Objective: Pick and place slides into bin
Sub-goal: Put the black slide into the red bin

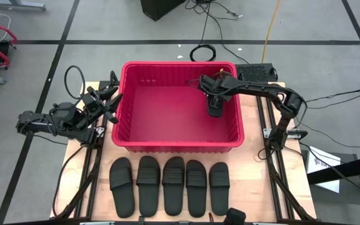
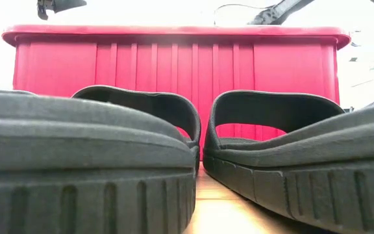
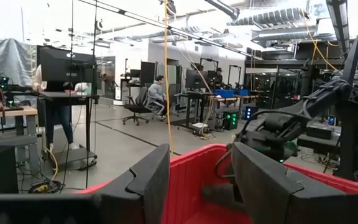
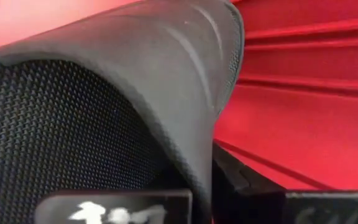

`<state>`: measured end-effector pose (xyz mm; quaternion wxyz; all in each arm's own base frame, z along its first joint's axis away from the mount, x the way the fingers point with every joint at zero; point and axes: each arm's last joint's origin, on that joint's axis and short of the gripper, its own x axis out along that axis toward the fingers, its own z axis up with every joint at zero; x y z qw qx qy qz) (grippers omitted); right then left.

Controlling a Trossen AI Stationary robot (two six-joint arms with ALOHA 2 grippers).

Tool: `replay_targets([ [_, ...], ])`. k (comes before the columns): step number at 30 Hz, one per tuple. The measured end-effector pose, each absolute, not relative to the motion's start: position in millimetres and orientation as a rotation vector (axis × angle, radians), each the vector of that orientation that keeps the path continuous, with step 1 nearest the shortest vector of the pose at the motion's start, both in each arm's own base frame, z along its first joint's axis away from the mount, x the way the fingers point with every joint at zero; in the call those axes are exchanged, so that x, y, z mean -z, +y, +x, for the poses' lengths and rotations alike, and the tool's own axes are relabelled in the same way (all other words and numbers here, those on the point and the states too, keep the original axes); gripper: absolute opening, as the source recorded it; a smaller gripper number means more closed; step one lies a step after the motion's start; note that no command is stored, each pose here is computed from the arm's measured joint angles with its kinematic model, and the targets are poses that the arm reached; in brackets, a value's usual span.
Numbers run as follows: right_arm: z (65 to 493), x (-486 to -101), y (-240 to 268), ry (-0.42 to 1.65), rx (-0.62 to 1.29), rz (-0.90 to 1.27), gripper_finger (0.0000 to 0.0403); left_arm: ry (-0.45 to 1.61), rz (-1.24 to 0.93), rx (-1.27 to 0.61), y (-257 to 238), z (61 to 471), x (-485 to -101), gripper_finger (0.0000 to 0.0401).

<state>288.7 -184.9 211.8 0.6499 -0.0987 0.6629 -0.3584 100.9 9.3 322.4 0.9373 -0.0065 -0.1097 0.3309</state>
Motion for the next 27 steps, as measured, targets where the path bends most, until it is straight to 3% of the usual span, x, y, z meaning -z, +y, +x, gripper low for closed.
replay_targets([
  [16, 287, -189, -206, 1.55, 0.744, -0.162, 0.0009, -0.226, -0.017, -0.675, 9, 101, -322, 0.0179],
  [27, 286, -189, -206, 1.569, 0.719, -0.188, 0.006, -0.243, -0.015, -0.612, 8, 102, -324, 0.0179],
])
